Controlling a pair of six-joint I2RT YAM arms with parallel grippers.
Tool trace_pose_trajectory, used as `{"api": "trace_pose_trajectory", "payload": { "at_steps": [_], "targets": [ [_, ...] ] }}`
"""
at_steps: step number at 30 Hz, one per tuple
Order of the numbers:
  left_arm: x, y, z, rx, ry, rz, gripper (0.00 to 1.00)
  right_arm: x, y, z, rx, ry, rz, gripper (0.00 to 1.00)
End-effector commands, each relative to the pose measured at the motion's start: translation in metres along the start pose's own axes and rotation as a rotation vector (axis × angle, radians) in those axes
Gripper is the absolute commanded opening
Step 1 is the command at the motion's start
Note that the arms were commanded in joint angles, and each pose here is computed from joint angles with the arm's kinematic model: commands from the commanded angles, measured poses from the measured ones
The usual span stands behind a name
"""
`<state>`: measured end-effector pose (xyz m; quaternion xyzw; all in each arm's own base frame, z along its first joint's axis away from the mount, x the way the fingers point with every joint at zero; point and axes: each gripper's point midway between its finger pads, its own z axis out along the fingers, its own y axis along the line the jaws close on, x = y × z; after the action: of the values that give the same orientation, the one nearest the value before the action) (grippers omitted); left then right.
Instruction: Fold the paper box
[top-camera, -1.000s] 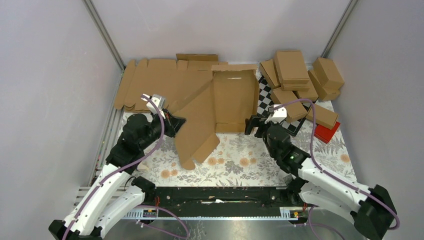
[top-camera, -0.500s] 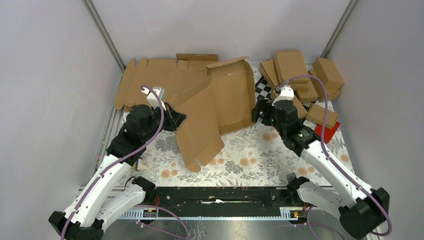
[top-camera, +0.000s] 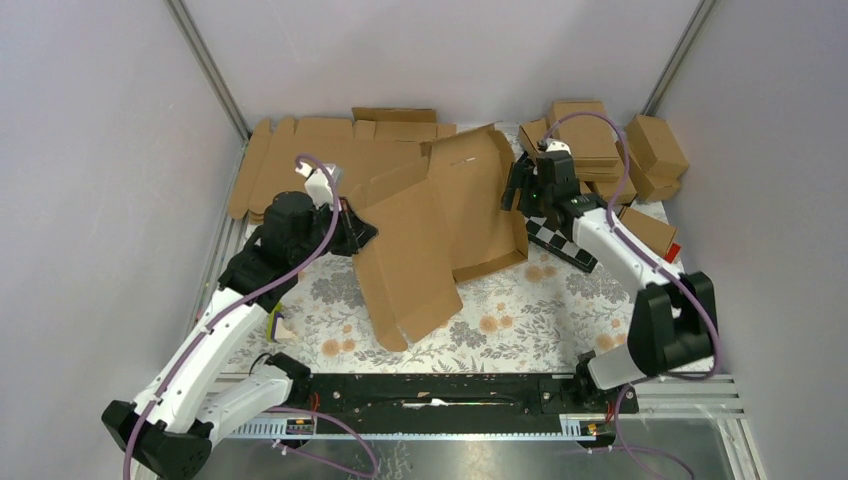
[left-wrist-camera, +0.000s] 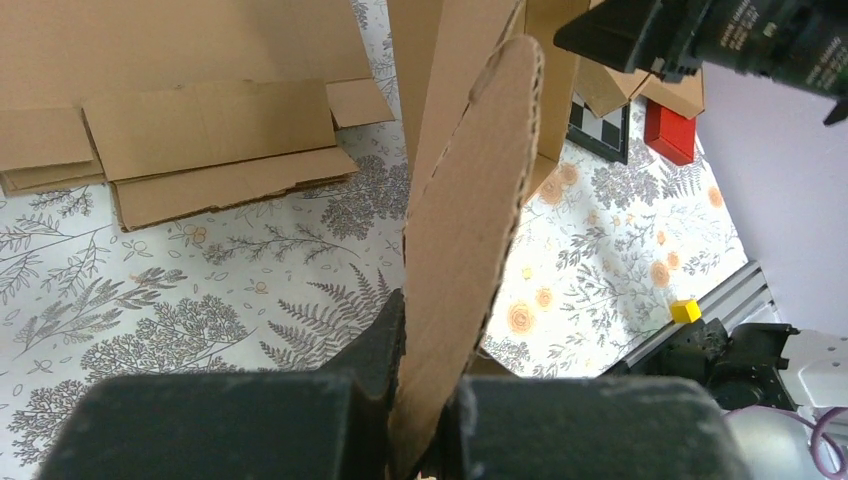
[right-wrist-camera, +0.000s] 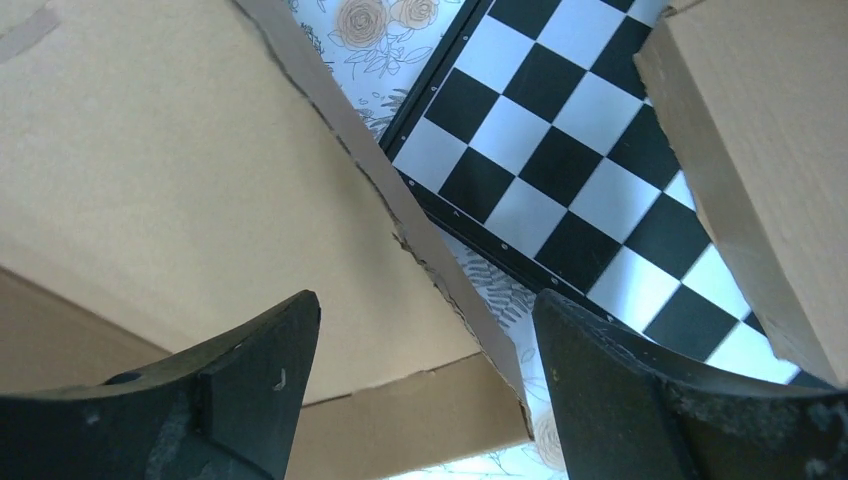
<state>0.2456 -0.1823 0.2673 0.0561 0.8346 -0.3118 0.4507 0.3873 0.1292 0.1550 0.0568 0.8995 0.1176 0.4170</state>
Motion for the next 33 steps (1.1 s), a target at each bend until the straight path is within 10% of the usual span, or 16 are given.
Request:
{"api": "trace_pose_trajectory", "payload": {
  "at_steps": [1,7,17,27,33],
  "targets": [
    [0.008,0.002,-0.002,-0.008,0.061,0.048,0.00,-0.011,0.014,0.021,-0.059,0.034,-0.016,0.83],
    [-0.011,0.001,0.013,-0.027,0.064,0.089,0.00,0.006,0.009,0.028,-0.046,0.064,0.018,0.60],
    [-0.019,0.006,0.034,-0.056,0.193,0.167,0.00,0.050,-0.002,0.012,-0.042,0.181,0.021,0.53],
    [0.012,0.012,0.034,-0.002,0.558,0.199,0.00,0.054,-0.009,-0.056,-0.068,0.108,0.041,0.94],
    [0.031,0.035,0.037,-0.129,0.661,0.250,0.00,0.039,-0.025,-0.086,0.018,0.038,0.049,0.98]
  ]
}}
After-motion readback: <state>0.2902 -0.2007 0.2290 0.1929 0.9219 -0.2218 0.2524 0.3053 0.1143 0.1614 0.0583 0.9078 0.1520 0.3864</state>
